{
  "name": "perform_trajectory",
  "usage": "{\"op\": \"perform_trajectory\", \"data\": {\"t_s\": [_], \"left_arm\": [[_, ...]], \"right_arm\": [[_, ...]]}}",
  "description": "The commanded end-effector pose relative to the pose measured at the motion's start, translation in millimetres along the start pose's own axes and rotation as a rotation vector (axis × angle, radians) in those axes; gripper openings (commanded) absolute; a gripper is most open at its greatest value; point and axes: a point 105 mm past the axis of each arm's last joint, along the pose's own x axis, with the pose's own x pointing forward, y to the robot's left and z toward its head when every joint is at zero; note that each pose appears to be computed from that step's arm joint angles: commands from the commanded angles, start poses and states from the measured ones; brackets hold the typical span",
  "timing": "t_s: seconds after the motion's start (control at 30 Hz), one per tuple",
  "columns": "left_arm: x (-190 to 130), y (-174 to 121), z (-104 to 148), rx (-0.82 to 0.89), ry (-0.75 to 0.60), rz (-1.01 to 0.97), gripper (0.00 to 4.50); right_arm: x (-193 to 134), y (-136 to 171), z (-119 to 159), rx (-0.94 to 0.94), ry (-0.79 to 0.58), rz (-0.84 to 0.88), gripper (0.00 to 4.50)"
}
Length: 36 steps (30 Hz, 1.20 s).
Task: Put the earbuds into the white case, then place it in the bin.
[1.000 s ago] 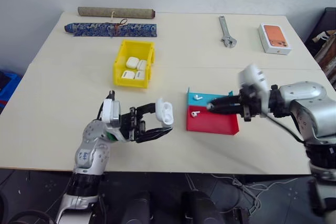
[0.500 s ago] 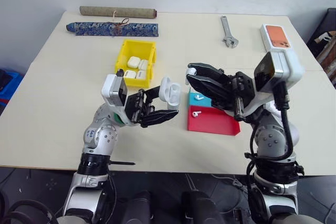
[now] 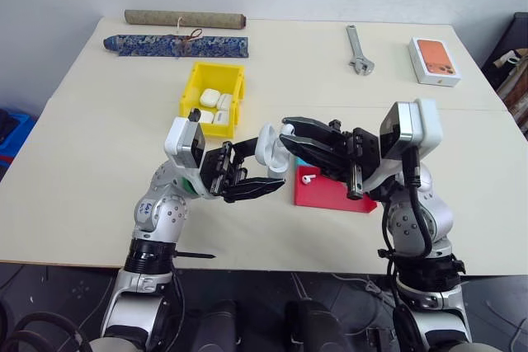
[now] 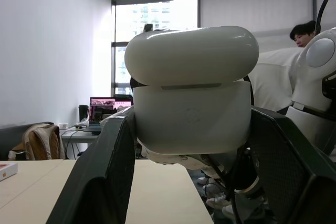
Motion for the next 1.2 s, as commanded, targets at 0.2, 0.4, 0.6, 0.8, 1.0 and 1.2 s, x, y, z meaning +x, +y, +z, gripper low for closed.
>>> {"op": "perform_trajectory", "data": {"t_s": [0.2,0.4,0.6,0.8,1.0,1.2], "left_arm": [[9,-4,5,0.042,-0.007,-0.028,2.76],[11,-4,4,0.043,-0.007,-0.033,2.76],[12,-3,5,0.060,-0.011,-0.025,2.76],[8,-2,7,0.075,-0.009,-0.001,2.76],[-29,-2,-2,0.083,0.089,0.103,2.76],[-62,-9,-2,0.100,0.175,0.186,2.76]], "right_arm": [[-4,-1,-11,0.002,0.035,-0.010,0.48],[-6,-5,-20,-0.016,0.068,-0.024,0.48],[-10,4,-28,-0.013,0.119,0.039,1.21],[-11,0,-10,-0.017,0.074,0.023,3.04],[-54,-8,27,-0.071,0.208,-0.102,4.46],[-173,-18,38,-0.118,0.567,-0.432,4.46]]}}
